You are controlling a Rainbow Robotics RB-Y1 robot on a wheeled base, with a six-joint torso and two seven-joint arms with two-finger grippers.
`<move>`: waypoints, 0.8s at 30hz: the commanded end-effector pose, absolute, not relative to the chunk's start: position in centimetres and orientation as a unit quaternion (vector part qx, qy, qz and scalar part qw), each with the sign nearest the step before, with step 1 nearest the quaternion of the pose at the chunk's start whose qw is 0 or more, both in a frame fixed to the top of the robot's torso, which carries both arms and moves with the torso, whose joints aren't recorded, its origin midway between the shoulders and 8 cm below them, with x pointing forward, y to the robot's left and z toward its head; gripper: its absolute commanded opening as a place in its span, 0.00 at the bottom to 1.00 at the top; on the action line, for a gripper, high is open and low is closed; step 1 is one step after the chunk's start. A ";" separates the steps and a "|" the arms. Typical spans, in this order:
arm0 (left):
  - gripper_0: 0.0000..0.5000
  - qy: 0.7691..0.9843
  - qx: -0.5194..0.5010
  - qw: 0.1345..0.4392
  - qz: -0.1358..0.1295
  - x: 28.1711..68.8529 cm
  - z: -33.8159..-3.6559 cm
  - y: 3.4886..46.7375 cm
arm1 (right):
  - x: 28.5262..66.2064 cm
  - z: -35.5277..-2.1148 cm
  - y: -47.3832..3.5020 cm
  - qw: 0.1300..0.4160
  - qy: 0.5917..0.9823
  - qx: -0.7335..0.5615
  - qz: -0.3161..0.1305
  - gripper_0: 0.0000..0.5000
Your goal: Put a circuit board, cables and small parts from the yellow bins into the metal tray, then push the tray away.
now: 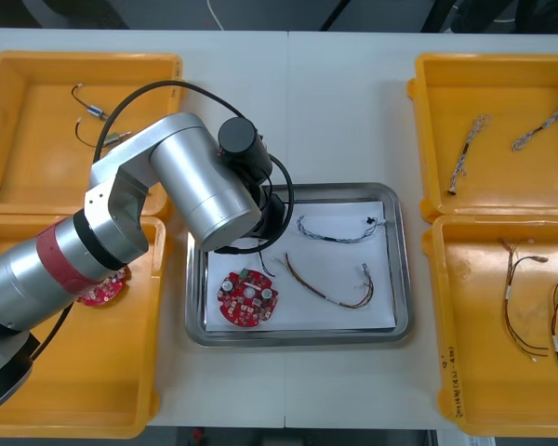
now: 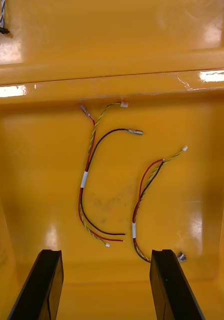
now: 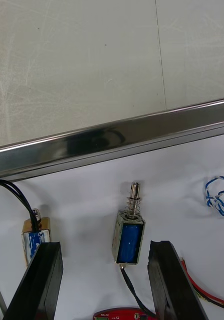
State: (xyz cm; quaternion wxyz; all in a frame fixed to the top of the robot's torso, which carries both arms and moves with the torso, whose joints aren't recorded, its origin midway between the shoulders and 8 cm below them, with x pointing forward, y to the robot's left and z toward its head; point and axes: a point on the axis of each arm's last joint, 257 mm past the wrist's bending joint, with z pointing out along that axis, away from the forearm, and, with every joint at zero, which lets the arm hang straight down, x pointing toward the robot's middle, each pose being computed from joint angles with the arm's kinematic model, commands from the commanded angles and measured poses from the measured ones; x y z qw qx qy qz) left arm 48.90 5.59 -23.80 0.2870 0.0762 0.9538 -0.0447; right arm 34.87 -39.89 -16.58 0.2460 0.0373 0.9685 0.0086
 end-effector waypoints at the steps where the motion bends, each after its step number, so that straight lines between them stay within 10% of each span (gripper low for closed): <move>1: 1.00 0.953 0.070 0.290 -0.059 48.1 -22.1 4.7 | 34.4 -17.1 -39.2 0.243 0.969 0.041 0.010 1.00; 24: 1.00 0.959 -0.010 0.274 -0.075 47.1 -9.5 14.2 | 34.5 -17.2 -39.0 0.243 0.969 0.047 0.012 1.00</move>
